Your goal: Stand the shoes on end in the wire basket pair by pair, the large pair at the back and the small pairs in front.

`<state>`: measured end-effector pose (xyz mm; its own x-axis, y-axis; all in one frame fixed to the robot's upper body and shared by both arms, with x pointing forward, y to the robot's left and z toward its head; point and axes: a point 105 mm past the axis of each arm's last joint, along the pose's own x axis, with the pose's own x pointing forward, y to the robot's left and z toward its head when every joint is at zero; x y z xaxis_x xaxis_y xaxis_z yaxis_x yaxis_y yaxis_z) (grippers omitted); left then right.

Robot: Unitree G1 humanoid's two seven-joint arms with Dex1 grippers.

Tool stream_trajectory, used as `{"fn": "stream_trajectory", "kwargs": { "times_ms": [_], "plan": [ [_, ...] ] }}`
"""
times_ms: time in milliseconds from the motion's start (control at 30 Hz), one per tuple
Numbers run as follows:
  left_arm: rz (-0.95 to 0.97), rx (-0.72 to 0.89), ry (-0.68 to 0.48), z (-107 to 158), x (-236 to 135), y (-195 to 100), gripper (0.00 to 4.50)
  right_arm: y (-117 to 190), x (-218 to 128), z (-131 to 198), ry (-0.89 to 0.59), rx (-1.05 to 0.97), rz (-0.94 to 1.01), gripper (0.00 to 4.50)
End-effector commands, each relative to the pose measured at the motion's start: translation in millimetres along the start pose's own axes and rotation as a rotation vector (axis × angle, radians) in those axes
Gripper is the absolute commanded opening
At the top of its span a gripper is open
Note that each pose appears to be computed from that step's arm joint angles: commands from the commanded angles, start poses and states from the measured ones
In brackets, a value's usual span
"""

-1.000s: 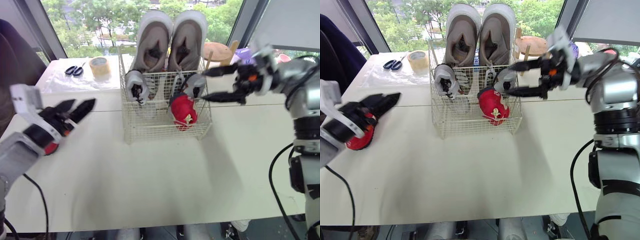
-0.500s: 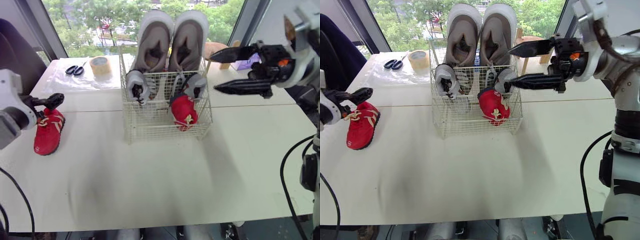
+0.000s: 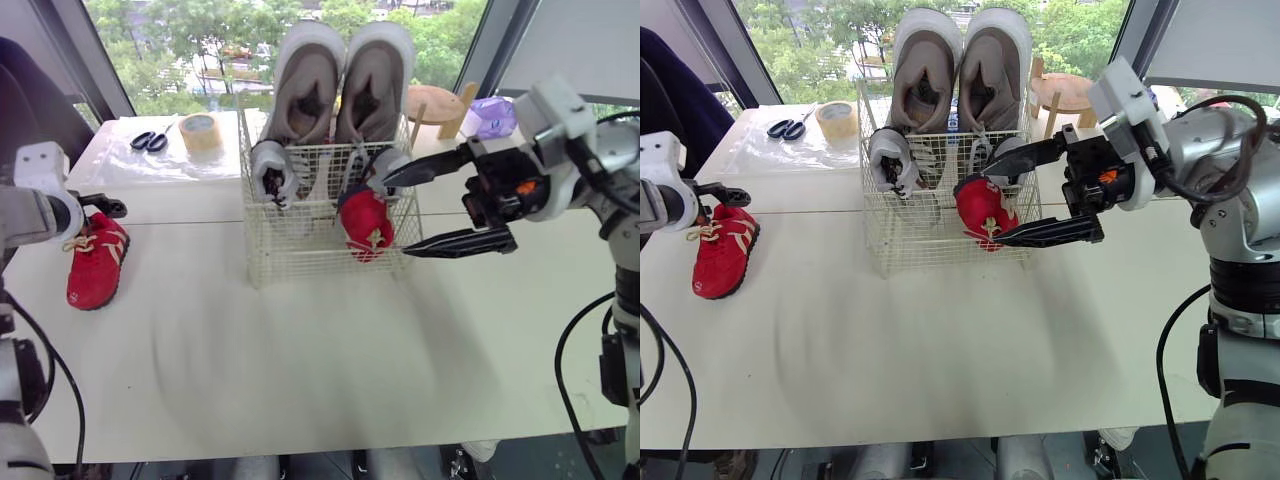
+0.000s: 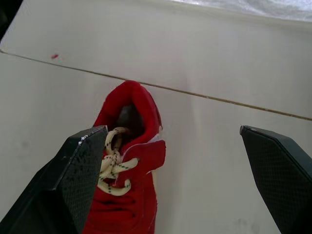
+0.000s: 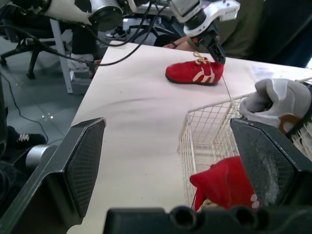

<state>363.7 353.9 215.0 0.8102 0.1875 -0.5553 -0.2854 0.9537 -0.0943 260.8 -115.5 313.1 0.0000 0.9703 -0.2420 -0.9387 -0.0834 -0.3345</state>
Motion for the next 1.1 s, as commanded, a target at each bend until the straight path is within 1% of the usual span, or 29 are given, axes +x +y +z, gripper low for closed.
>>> {"fn": "stream_trajectory", "kwargs": {
  "times_ms": [33, 67, 133, 167, 300, 333, 400, 533, 600, 667, 733, 800, 833, 900, 933, 1000, 1100],
  "plan": [
    [0.007, -0.027, 0.003, 5.0, 15.3, 9.6, 4.5, 0.4, -5.7, 15.1, -0.033, -0.069, -0.055, 4.41],
    [-0.005, -0.034, 0.01, 3.7, 21.0, 8.9, 4.5, -0.3, -6.0, 15.3, -0.035, -0.073, -0.066, 4.41],
    [-0.018, -0.034, 0.006, 3.7, 30.9, 6.8, 3.95, -0.7, -6.1, 16.0, -0.047, -0.074, -0.081, 4.5],
    [-0.013, -0.033, -0.004, 4.9, 34.1, 7.2, 3.61, -0.5, -5.8, 16.4, -0.052, -0.075, -0.086, 4.5],
    [-0.023, -0.003, -0.025, 8.1, 40.1, 4.3, 1.62, 1.4, -5.4, 15.4, -0.057, -0.073, -0.114, 4.5],
    [-0.021, 0.001, -0.025, 8.5, 40.5, 4.0, 1.0, 2.0, -5.9, 14.9, -0.058, -0.07, -0.122, 4.5],
    [-0.023, 0.011, -0.022, 8.8, 40.6, 3.6, 0.05, 3.4, -7.0, 15.1, -0.063, -0.064, -0.136, 4.5],
    [-0.03, -0.012, -0.017, 9.8, 37.9, 5.3, 0.05, 4.8, -6.6, 16.4, -0.076, -0.054, -0.143, 4.5],
    [-0.034, -0.034, -0.031, 15.5, 33.8, 5.8, 0.05, 3.4, -6.3, 16.2, -0.079, -0.051, -0.144, 4.5],
    [-0.061, -0.072, -0.07, 28.6, 25.4, 3.4, 0.05, 1.4, -5.5, 14.9, -0.077, -0.049, -0.143, 4.5],
    [-0.089, -0.104, -0.134, 49.0, 11.1, 1.0, 0.05, -0.3, -4.9, 14.0, -0.078, -0.045, -0.136, 4.5],
    [-0.106, -0.125, -0.165, 59.0, 2.3, -0.5, 0.05, -1.1, -4.8, 13.8, -0.081, -0.042, -0.131, 4.5],
    [-0.121, -0.159, -0.2, 70.2, -11.1, -0.8, 0.05, -2.7, -4.4, 12.8, -0.083, -0.038, -0.126, 4.5],
    [-0.142, -0.201, -0.246, 82.8, -35.8, -0.1, 0.05, -5.9, -3.3, 11.5, -0.09, -0.028, -0.116, 4.5],
    [-0.146, -0.221, -0.255, 83.9, -52.4, 0.1, 0.05, -8.2, -1.7, 9.9, -0.096, -0.021, -0.104, 4.5],
    [-0.129, -0.237, -0.259, 76.1, -69.8, 2.1, 0.05, -12.4, 0.9, 7.9, -0.103, -0.014, -0.089, 4.5],
    [-0.099, -0.232, -0.229, 54.6, -72.4, 2.7, 0.05, -19.2, 3.9, 5.4, -0.106, -0.019, -0.076, 4.5]
  ]
}}
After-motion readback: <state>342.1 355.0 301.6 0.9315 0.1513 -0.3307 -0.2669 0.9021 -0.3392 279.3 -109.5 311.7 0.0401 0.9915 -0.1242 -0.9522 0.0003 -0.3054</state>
